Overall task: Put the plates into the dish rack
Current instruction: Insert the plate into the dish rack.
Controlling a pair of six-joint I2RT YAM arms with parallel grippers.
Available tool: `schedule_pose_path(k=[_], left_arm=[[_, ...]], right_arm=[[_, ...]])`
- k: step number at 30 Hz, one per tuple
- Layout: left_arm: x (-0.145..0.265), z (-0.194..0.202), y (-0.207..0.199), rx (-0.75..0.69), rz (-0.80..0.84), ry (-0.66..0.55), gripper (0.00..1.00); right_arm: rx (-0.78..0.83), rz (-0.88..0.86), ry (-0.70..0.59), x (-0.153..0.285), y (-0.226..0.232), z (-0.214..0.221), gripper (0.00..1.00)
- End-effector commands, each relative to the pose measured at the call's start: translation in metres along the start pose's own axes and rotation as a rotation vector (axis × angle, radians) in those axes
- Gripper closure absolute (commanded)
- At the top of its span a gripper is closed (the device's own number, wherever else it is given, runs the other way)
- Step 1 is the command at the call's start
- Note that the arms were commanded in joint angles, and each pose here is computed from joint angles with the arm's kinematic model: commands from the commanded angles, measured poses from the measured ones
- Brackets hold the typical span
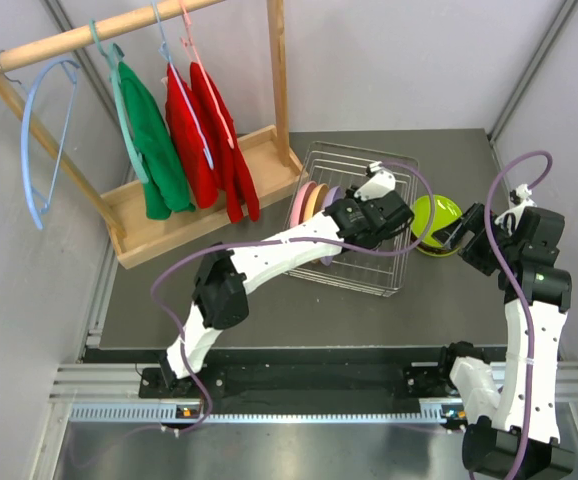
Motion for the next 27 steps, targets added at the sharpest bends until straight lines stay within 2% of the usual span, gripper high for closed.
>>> schedule_pose_path(k=[1,5,8,11,12,16,22,27], left_arm=[[-0.003,-0.009,-0.005,0.053,0.006,-0.026,1.0],[-0.012,0.001,-0.005,0.071,0.0,0.018,1.0],[-0.014,0.002,-0.004,0.082,0.008,0.029,0.93],[-0.011,-0.001,-0.006,0.091,0.029,0.027,0.75],[-0.009,-0.003,-0.005,0.097,0.033,0.023,0.66],[-0.002,-0.012,-0.002,0.115,0.057,0.011,0.57],[0.019,-0.036,0.006,0.171,0.128,-0.015,0.53],[0.056,-0.068,0.01,0.275,0.307,-0.05,0.44]], right_arm=[[0.038,-0.003,-0.039,0.005,0.004,-0.008,0.19],[0.037,-0.003,-0.035,0.004,0.003,-0.008,0.19],[0.033,0.001,-0.029,0.002,0.002,-0.007,0.19],[0.026,0.021,-0.025,-0.002,-0.003,-0.005,0.19],[0.02,0.029,-0.023,-0.003,-0.005,-0.004,0.19],[0.0,0.051,-0.003,-0.011,-0.012,0.0,0.19],[-0.022,0.131,0.001,-0.022,-0.027,-0.003,0.16],[-0.085,0.189,0.011,-0.038,-0.047,-0.011,0.14]])
Point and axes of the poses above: each gripper's point midway between its finger pads, its own x axis back along the fingers, its own y axis along the line the jaws close on, z = x × y, the point moved 3 cm from there along x, back along the fingers, and after that the axes turned 11 degrees about x, right-handed, at the moved point
